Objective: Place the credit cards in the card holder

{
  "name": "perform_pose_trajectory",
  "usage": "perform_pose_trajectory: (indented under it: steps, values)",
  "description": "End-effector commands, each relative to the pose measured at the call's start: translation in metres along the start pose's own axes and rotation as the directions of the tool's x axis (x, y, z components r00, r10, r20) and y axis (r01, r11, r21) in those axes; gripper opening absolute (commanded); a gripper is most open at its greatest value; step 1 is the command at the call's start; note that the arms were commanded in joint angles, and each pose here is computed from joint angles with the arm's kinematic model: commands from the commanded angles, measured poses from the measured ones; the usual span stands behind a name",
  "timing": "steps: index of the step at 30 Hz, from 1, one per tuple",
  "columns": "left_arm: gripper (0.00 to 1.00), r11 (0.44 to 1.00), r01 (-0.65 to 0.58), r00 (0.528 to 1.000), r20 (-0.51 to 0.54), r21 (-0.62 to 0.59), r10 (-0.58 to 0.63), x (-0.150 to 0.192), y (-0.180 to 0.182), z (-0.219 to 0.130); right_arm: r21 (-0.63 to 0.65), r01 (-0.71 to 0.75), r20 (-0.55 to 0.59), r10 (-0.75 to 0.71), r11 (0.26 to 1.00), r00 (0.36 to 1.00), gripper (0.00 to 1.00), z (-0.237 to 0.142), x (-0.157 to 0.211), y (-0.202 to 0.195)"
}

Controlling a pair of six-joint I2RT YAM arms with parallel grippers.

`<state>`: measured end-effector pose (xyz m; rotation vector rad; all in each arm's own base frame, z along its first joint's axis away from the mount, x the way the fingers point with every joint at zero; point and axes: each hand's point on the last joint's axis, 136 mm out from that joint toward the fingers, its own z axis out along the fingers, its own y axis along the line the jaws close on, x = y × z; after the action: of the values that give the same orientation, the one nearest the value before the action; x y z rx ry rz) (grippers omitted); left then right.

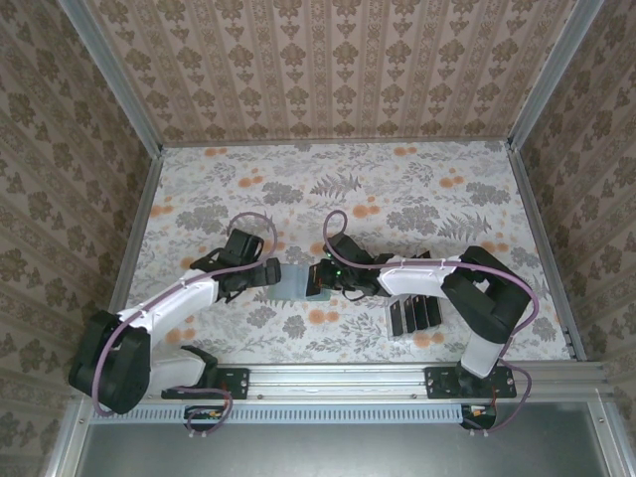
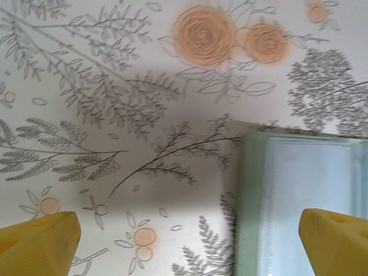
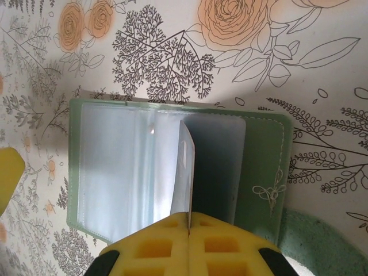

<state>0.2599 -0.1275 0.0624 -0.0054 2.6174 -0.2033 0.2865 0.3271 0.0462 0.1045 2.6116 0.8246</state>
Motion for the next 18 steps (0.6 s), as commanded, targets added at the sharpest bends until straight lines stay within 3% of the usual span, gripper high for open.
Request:
perform_pose_trajectory:
  steps: [1, 6, 18]
  values:
    - [1.0, 0.997, -0.062, 0.998, 0.022, 0.035, 0.061, -0.008, -0.017, -0.004, 0.034, 0.005, -0.029, -0.005, 0.999, 1.0, 0.0, -0.003, 0.005, -0.017]
    - [1.0, 0.995, -0.092, 0.996, 0.017, 0.044, 0.091, -0.008, -0.03, 0.001, 0.031, 0.01, -0.04, -0.009, 0.999, 0.999, 0.0, -0.002, 0.007, -0.018]
    - [1.0, 0.988, -0.13, 0.989, -0.08, -0.078, 0.124, 0.013, -0.014, 0.024, 0.019, -0.008, -0.059, 0.009, 1.0, 0.998, 0.0, 0.007, 0.011, -0.019]
